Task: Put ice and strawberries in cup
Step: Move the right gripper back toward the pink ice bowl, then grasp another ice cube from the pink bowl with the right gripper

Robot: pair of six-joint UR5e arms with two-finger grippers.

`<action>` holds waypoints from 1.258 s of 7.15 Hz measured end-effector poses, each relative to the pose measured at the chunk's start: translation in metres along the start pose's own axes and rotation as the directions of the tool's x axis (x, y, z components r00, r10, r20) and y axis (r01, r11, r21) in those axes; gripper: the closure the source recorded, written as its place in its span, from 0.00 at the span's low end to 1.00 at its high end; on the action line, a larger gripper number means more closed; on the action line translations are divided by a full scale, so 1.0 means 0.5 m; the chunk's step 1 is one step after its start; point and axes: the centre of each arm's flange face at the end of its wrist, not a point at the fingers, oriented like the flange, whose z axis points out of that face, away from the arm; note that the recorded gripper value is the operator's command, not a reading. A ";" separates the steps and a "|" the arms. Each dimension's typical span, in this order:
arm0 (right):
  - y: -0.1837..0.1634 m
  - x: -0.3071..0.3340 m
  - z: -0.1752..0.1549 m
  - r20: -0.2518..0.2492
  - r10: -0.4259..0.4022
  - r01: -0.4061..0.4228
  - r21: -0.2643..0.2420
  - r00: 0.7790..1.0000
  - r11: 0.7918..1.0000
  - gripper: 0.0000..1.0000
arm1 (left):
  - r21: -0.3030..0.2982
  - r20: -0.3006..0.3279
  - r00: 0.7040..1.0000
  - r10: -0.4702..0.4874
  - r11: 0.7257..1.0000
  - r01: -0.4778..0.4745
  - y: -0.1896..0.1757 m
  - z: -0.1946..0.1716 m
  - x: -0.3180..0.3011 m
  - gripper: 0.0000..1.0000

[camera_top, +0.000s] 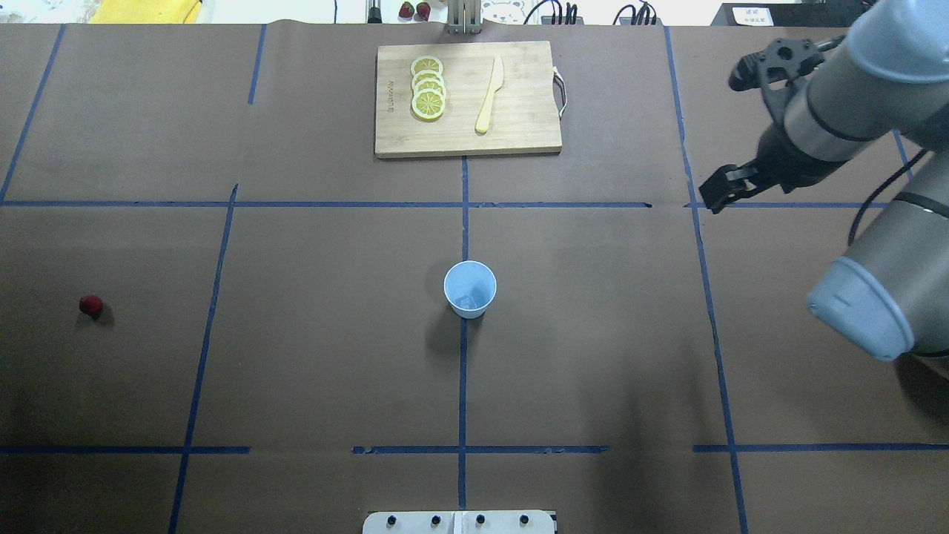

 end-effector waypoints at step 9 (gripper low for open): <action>0.340 0.613 0.183 0.111 -0.226 0.222 0.049 0.968 0.974 0.14 | 0.007 0.001 1.000 0.007 1.000 -0.007 0.009 -0.007 0.008 0.00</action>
